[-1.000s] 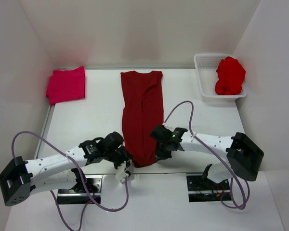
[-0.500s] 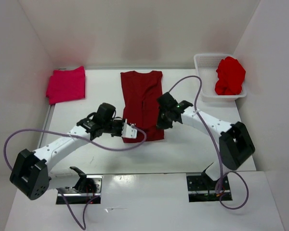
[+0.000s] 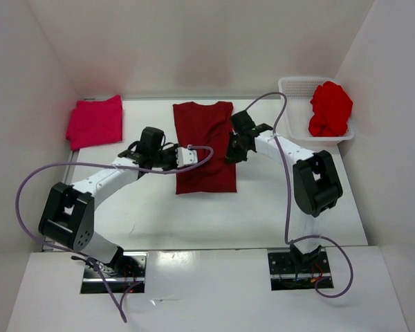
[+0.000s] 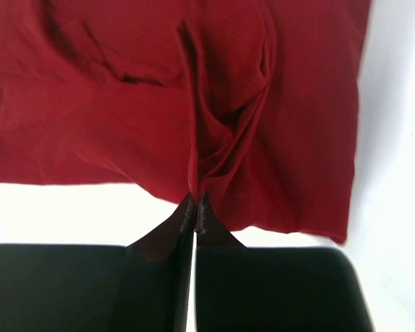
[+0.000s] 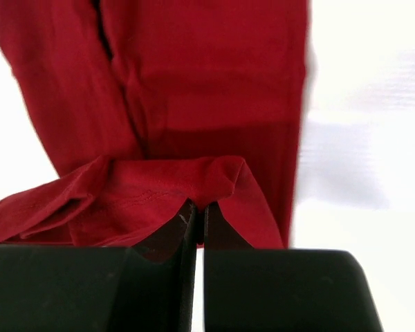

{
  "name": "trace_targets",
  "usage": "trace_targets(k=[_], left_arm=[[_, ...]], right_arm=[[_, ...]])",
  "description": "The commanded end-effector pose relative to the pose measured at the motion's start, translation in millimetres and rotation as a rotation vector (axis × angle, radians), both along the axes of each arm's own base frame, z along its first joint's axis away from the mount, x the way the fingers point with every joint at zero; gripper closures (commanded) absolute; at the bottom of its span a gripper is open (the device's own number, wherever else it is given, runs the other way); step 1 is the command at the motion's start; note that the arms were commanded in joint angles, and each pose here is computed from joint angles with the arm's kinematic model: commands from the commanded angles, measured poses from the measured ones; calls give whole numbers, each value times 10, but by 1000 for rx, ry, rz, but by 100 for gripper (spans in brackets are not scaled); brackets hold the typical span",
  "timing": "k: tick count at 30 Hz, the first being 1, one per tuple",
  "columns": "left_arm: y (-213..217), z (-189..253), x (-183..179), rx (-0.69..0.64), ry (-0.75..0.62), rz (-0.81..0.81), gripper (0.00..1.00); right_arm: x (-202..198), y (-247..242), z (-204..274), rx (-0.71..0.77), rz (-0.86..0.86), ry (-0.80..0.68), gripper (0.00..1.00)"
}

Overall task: Fold and stack the t-shirts
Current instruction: Fold the folded rectangular tshirt in 1/3 of the way

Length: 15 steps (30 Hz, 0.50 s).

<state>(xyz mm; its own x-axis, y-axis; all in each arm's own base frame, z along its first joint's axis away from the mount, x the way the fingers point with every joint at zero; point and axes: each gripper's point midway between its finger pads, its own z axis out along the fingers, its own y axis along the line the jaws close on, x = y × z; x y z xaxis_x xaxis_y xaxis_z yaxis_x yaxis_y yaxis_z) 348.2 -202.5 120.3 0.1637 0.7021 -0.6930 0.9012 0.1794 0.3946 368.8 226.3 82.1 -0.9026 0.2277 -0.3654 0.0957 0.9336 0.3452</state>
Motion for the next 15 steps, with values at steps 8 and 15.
trace_targets(k=[8,15], left_arm=[[-144,193,558,-85,-109,24,100],[-43,133,764,-68,-167,64,100]], right_arm=[[544,-77,122,48,7,-68,100],[661,-72,-28,40,8,-43,99]])
